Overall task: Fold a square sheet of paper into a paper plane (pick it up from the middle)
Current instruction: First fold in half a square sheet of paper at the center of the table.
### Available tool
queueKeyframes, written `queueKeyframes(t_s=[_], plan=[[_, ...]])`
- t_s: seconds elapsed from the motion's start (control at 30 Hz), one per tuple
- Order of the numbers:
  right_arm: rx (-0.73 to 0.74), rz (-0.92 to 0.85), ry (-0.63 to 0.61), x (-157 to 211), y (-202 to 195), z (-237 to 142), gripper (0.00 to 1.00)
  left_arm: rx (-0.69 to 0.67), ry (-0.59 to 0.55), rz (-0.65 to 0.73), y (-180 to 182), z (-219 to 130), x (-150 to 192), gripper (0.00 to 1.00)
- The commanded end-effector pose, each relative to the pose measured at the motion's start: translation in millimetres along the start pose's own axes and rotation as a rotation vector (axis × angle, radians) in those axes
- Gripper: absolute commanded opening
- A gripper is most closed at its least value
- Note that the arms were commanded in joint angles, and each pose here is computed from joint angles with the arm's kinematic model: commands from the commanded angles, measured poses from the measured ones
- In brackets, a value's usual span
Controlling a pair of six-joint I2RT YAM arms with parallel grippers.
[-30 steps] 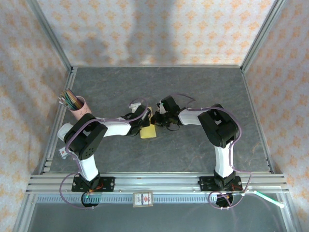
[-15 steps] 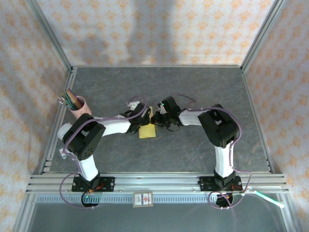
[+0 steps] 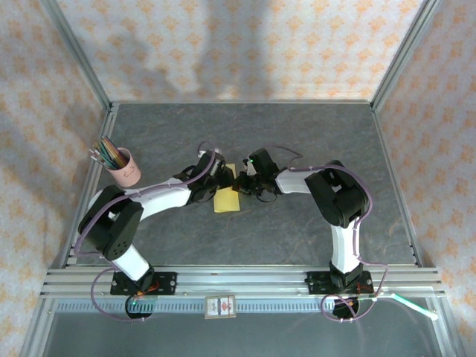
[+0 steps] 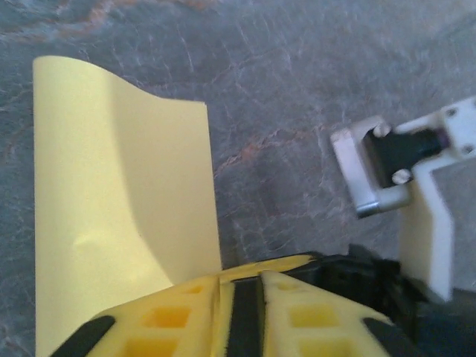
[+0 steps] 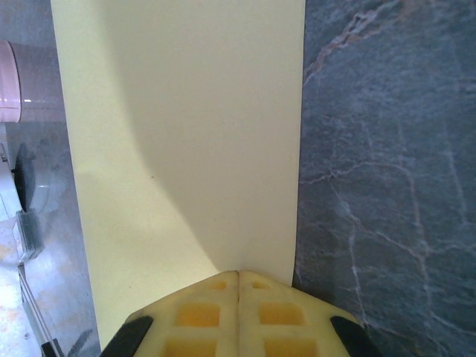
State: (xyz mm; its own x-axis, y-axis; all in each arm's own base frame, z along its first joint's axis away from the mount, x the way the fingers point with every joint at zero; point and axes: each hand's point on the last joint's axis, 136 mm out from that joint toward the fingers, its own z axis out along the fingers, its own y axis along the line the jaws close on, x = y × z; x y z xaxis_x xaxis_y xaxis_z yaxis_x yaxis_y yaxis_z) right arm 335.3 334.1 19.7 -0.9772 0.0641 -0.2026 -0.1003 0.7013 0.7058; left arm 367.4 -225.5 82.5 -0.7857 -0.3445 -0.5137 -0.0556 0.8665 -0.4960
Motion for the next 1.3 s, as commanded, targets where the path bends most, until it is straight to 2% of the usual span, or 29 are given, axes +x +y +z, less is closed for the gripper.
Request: queueKeyframes(t_s=[0.0, 0.4, 0.57, 0.77, 0.87, 1.07, 1.27], plan=[[0.274, 0.084, 0.056, 37, -85, 16, 0.0, 0.02, 0.058, -0.039, 15, 11, 12, 0.19], [0.304, 0.082, 0.057, 40, -93, 14, 0.0, -0.056, 0.091, -0.081, 66, 30, 25, 0.17], [0.314, 0.078, 0.054, 40, -94, 13, 0.0, 0.053, 0.085, -0.097, 43, 17, 18, 0.24], [0.312, 0.072, 0.054, 38, -93, 13, 0.0, 0.139, 0.126, -0.147, 34, 1, 34, 0.27], [0.316, 0.07, 0.056, 39, -94, 13, 0.0, 0.14, 0.154, -0.156, 40, 0, 46, 0.27], [0.325, 0.067, 0.057, 39, -95, 13, 0.0, 0.033, 0.178, -0.148, 70, 8, 63, 0.24], [0.337, 0.06, 0.058, 39, -97, 11, 0.0, 0.134, 0.138, -0.155, 46, -5, 48, 0.3]])
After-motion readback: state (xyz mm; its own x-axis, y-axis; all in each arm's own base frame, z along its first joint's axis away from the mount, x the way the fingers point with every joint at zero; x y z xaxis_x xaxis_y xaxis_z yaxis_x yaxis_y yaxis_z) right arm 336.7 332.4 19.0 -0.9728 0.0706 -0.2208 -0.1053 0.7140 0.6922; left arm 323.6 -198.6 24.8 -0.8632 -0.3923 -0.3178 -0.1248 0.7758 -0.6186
